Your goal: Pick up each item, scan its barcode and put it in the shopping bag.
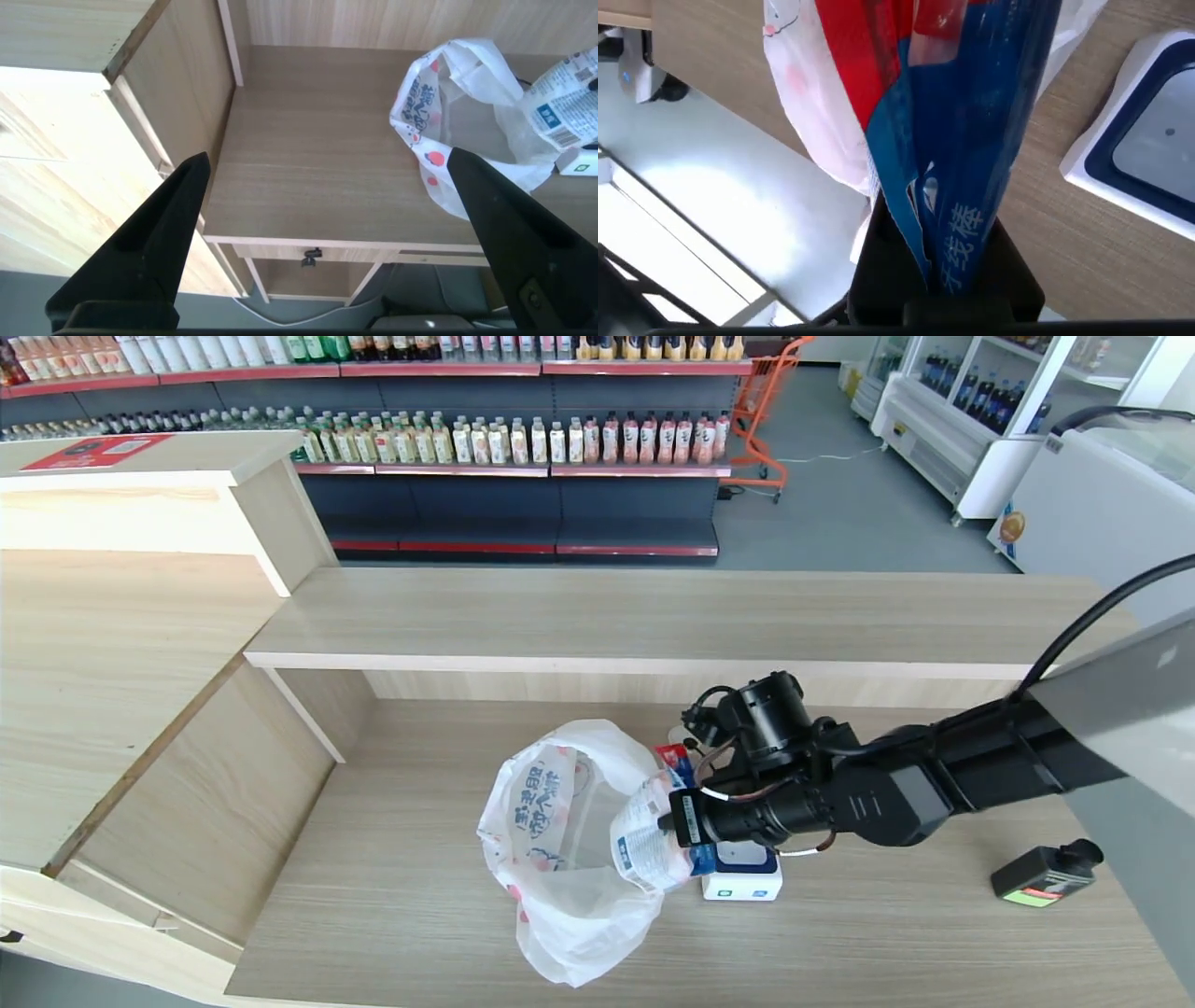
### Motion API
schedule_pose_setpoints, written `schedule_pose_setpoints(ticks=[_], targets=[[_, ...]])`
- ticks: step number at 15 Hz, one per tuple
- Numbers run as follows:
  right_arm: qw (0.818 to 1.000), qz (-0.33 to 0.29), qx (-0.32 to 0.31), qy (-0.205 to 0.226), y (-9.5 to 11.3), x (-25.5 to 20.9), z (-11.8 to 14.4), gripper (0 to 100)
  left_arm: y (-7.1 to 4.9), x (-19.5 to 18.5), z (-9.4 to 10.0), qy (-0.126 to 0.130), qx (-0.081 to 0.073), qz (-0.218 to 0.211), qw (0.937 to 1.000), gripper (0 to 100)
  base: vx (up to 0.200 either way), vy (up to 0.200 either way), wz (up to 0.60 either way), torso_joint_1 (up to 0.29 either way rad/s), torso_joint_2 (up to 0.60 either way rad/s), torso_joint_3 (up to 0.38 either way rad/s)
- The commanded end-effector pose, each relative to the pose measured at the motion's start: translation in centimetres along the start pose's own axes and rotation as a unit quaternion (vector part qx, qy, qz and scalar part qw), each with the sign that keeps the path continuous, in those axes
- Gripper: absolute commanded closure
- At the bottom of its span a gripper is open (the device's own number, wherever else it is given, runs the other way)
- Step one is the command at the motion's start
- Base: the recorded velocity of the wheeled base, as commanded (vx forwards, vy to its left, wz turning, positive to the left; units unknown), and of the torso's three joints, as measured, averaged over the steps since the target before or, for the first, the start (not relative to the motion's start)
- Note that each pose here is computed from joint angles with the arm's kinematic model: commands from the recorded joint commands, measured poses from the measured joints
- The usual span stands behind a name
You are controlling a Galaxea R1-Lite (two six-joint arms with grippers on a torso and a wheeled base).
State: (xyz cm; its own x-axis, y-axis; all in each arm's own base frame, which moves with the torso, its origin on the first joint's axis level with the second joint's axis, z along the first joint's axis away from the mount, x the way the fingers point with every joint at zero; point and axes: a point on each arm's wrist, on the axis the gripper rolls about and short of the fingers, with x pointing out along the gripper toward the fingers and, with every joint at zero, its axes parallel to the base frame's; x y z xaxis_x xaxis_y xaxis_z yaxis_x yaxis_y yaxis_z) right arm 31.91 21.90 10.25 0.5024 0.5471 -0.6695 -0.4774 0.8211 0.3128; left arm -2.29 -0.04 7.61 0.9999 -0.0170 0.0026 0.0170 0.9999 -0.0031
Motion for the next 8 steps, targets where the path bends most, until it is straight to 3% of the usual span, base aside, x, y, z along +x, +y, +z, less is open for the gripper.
schedule_pose_setpoints(ticks=[1, 8], targets=[[1.0, -0.017, -0.005, 0.02, 0.0, 4.1, -0.7, 100, 0.0, 0.0, 0.0, 0.0, -0.001, 0.0, 1.0, 0, 0.0, 0.0, 0.0, 0.0, 0.0, 0.0], [0.999, -0.041, -0.019, -0.002, 0.0, 7.9, 0.5, 100, 0.0, 0.0, 0.0, 0.0, 0.0, 0.0, 1.0, 0, 0.0, 0.0, 0.0, 0.0, 0.0, 0.0]])
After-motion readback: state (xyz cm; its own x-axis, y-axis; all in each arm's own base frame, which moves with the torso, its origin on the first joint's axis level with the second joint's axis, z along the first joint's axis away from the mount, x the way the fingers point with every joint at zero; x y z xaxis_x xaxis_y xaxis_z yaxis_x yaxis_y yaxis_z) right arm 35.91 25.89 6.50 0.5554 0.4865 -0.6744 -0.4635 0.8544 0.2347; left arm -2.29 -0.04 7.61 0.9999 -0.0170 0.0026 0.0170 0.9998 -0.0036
